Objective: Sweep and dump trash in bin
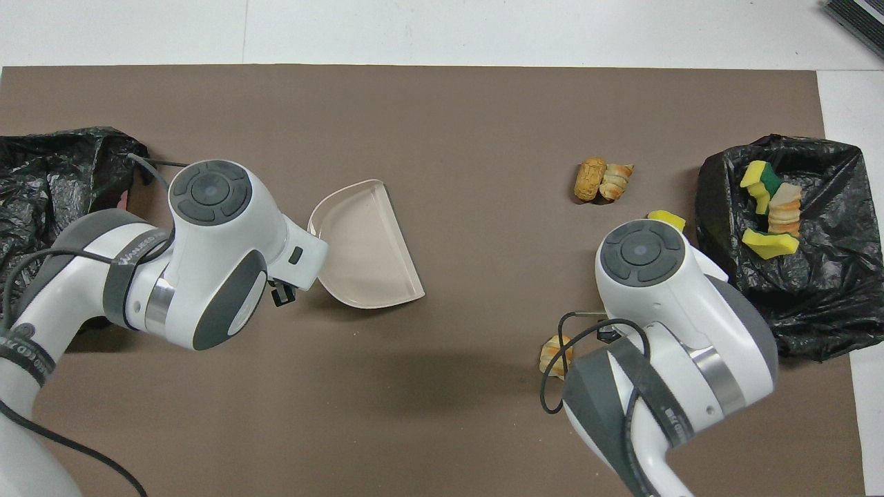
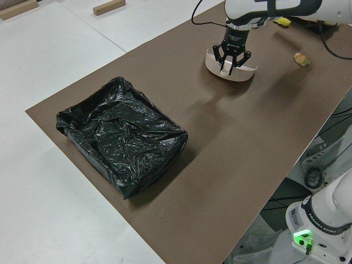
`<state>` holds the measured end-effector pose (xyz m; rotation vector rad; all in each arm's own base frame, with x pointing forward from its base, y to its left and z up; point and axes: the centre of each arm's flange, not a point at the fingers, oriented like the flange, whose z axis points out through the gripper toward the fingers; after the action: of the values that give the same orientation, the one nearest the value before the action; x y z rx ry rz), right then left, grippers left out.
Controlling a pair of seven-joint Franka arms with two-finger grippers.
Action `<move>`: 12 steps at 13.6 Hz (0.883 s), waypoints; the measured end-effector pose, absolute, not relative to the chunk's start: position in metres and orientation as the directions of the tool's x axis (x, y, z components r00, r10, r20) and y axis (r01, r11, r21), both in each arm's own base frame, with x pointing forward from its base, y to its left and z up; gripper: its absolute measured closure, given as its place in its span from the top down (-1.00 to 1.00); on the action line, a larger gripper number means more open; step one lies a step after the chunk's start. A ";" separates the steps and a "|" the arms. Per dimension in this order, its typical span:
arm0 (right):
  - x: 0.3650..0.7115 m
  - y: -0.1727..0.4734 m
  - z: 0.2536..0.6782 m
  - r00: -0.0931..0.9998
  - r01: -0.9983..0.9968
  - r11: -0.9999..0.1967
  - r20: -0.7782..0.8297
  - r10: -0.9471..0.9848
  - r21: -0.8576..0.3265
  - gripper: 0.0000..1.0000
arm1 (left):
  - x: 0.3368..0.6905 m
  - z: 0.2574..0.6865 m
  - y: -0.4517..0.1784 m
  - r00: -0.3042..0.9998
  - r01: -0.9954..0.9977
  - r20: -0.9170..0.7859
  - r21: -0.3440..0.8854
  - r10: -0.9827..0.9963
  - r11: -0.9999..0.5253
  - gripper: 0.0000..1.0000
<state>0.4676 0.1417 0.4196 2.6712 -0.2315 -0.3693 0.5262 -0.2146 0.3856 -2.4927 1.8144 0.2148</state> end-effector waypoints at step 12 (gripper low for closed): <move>0.539 0.072 0.360 0.993 -0.033 -0.948 -0.098 -0.067 0.318 -0.48 | 0.483 0.375 -0.199 0.279 -0.960 -0.141 -0.007 -0.950 -0.281 -0.38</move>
<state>0.5387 0.0722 0.3598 2.8152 -0.0729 -0.1537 0.4834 -0.1994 0.3752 -2.4389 1.8260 0.1665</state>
